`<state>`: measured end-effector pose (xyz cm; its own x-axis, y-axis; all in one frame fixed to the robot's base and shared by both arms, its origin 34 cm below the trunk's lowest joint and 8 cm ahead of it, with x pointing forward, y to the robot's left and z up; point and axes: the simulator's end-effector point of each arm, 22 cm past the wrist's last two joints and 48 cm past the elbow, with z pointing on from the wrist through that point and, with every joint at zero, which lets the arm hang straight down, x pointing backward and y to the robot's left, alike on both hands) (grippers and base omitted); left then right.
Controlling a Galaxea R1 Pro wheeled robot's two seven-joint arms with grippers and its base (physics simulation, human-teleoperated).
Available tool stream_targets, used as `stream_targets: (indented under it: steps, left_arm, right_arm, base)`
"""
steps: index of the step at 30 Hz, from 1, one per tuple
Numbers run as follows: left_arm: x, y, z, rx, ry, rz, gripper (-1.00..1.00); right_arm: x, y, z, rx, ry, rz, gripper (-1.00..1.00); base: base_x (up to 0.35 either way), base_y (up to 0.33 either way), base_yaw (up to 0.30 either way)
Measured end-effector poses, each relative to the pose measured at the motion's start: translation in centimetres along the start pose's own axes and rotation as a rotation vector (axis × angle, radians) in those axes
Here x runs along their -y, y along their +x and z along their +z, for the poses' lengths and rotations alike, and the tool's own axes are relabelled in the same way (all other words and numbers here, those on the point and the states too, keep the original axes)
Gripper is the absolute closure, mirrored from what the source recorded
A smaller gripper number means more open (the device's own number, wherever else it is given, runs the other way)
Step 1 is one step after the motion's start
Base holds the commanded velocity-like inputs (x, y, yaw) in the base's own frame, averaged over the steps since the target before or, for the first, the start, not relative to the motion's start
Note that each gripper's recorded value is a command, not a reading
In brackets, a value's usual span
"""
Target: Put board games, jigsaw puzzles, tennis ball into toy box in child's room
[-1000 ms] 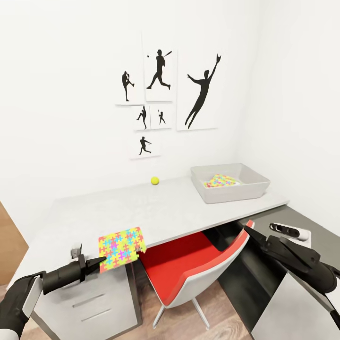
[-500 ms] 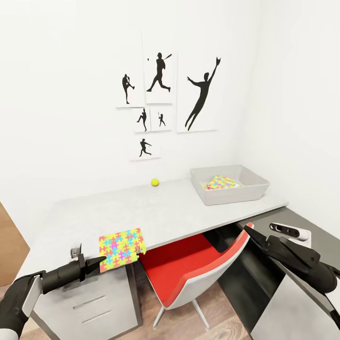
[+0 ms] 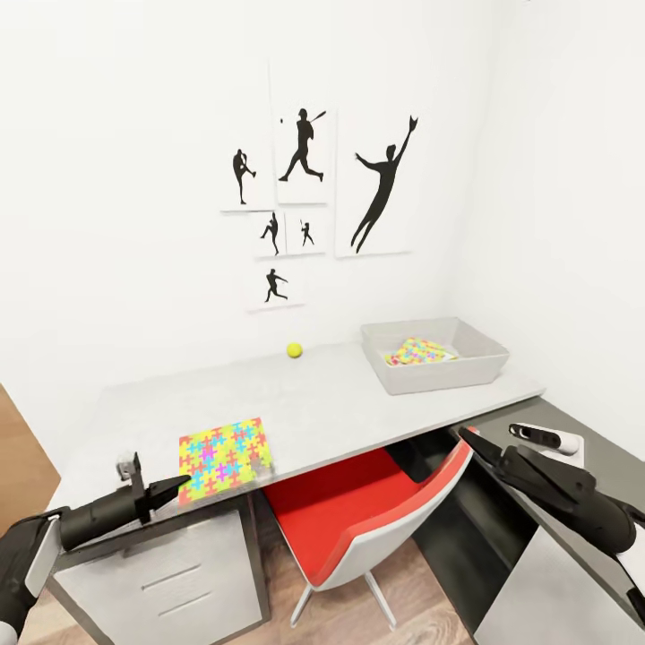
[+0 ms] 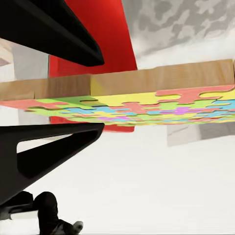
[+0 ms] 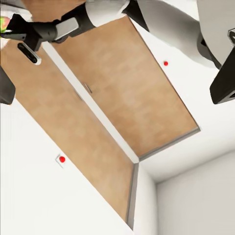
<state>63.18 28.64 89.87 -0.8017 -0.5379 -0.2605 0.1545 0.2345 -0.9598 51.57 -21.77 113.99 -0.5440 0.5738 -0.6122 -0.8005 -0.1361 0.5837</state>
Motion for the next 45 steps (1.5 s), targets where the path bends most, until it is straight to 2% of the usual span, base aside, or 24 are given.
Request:
stream_targets:
  steps: [1,5,7,8,9,12,15,17,22,45]
  left_arm:
    - [0.3,-0.2,-0.1,-0.001,0.001,0.005,1.00]
    - [2.6,-1.1,-0.3,-0.003,0.019,0.052,1.00]
    - [4.7,-1.4,-0.3,-0.004,0.068,0.083,1.00]
    - [5.5,-1.5,-0.3,-0.007,0.086,0.094,1.00]
    - [8.1,-1.8,-0.2,-0.015,0.153,0.135,1.00]
    - [11.7,-2.0,0.2,-0.048,0.228,0.196,1.00]
    - [13.6,-2.5,0.0,-0.063,0.251,0.230,1.00]
    - [14.2,-3.3,-0.8,-0.065,0.237,0.254,1.00]
    - [14.9,-3.7,-1.2,-0.067,0.226,0.264,1.00]
    - [17.7,-4.7,-2.5,-0.066,0.207,0.275,1.00]
  right_arm:
    - [0.3,-0.1,0.1,-0.002,0.017,-0.001,-1.00]
    - [2.7,-1.1,-0.3,0.004,0.159,-0.017,-1.00]
    - [4.0,-1.6,-0.7,0.009,0.233,-0.022,-1.00]
    - [4.2,-1.7,-0.7,0.010,0.248,-0.022,-1.00]
    - [4.6,-1.9,-0.8,0.012,0.277,-0.024,-1.00]
    - [4.9,-2.3,-0.8,0.013,0.303,-0.026,-1.00]
    - [5.3,-2.6,-0.8,0.015,0.334,-0.027,-1.00]
    - [6.0,-2.8,-1.0,0.019,0.378,-0.029,-1.00]
    - [6.0,-3.2,-0.8,0.021,0.397,-0.028,-1.00]
    - [4.3,-4.9,0.4,0.034,0.402,-0.013,-1.00]
  base:
    - [0.000,0.000,0.000]
    - [0.000,0.000,0.000]
    - [0.000,0.000,0.000]
    - [0.000,0.000,0.000]
    - [0.000,0.000,0.000]
    - [0.000,0.000,0.000]
    - [0.000,0.000,0.000]
    - [0.000,0.000,0.000]
    - [0.000,0.000,0.000]
    - [0.000,0.000,0.000]
